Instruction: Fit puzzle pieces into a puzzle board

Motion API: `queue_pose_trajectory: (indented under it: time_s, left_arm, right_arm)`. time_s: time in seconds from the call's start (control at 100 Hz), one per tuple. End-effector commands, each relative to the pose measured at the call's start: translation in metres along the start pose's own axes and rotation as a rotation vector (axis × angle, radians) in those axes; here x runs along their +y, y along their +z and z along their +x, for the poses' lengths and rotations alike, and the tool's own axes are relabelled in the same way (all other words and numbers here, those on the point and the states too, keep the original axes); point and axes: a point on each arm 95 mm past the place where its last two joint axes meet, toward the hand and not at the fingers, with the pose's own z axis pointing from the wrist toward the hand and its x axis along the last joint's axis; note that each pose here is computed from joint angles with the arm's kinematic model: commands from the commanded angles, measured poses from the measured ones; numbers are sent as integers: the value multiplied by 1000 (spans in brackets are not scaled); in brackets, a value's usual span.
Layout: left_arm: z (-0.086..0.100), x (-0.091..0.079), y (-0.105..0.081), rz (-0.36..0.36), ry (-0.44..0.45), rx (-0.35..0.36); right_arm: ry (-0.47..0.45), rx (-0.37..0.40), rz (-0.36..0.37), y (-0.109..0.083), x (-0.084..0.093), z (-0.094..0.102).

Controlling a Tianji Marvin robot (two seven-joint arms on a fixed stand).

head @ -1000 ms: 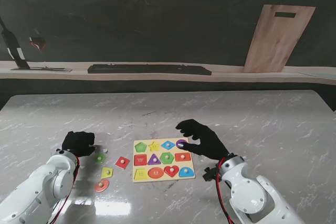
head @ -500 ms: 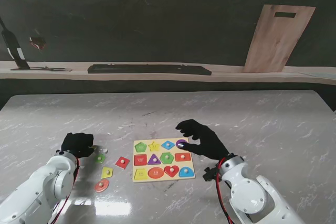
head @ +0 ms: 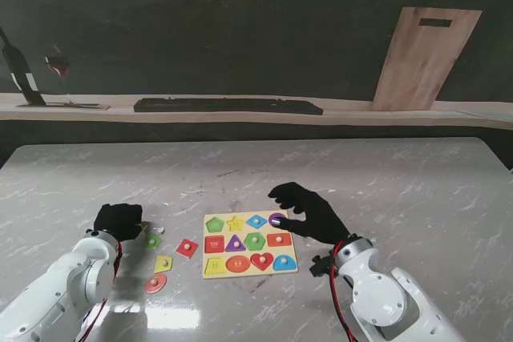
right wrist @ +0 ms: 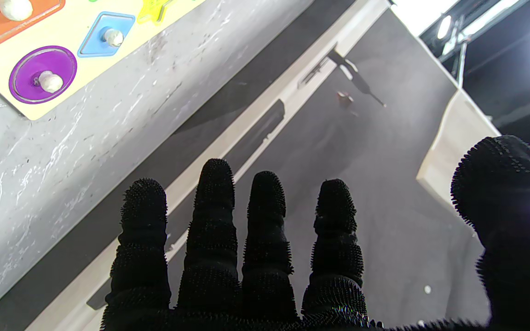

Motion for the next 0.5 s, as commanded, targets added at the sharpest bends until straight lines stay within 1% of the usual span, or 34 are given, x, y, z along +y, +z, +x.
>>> queue_pose_trajectory:
  time_s: [0.0, 0.34, 0.49]
  left_arm:
    - [1, 7, -1, -23, -4, -6]
    - [2, 10, 0, -47, 15, -10]
    - [0, 12, 0, -82, 33, -5]
  right_arm:
    - [1, 0, 3, -2, -3, 1]
    - [2, -1, 0, -2, -2, 1]
    - [2, -1, -3, -2, -2, 1]
